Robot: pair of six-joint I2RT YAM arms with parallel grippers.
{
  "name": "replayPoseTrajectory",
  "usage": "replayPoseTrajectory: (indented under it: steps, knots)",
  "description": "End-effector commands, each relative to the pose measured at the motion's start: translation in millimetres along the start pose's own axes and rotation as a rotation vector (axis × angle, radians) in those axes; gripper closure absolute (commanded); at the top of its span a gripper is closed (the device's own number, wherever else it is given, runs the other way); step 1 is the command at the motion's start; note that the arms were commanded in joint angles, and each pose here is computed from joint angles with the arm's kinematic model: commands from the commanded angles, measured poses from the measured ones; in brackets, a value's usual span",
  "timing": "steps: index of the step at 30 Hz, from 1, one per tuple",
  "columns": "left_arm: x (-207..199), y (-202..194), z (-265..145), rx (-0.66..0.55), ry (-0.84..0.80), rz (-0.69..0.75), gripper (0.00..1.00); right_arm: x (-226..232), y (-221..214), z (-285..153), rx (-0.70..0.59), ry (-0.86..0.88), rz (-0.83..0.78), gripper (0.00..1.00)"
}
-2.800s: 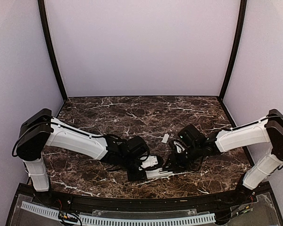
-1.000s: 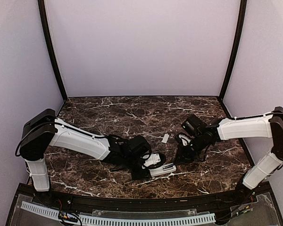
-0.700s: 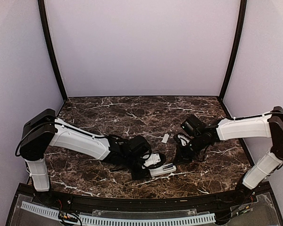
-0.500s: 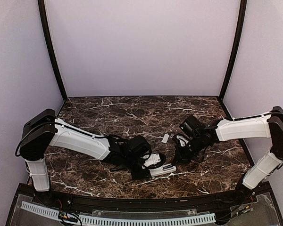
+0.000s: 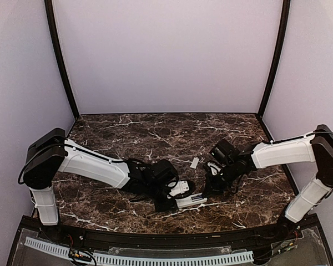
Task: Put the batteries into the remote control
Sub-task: Load the battery into the battery compartment.
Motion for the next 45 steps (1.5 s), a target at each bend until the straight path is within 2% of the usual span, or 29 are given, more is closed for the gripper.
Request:
replayPoseTrajectory:
  steps: [1, 13, 21, 26, 37, 45]
  knots:
    - [-3.0, -37.4, 18.7, 0.174, -0.002, -0.008, 1.00, 7.0, 0.4, 12.9, -0.004, 0.044, -0.020, 0.98]
    - [-3.1, -37.6, 20.0, 0.177, -0.006, -0.005, 1.00, 10.3, 1.8, 31.9, 0.013, 0.044, -0.025, 0.99]
    - [-3.0, -38.2, 20.2, 0.182, -0.005, -0.002, 1.00, 5.0, 5.8, 30.6, 0.015, -0.084, -0.050, 0.98]
    - [-2.9, -38.2, 20.3, 0.183, -0.004, -0.001, 1.00, 3.3, 2.3, 32.0, 0.029, -0.092, -0.048, 0.98]
    - [-3.1, -40.6, 20.7, 0.200, -0.007, 0.012, 1.00, 17.3, 15.2, 6.8, -0.003, -0.163, -0.131, 0.89]
    - [-3.0, -40.4, 20.1, 0.206, -0.007, 0.021, 1.00, 22.3, 16.4, -0.1, 0.002, -0.112, -0.145, 0.87]
Point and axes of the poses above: each gripper's point midway between its finger pads, its own z axis out along the fingers, its own x axis along the line the jaws close on, y = z × x, the point moved 8 cm from there along -z, back along the fingers, and after that the axes turned 1 degree about -z, right-handed, at the moved point
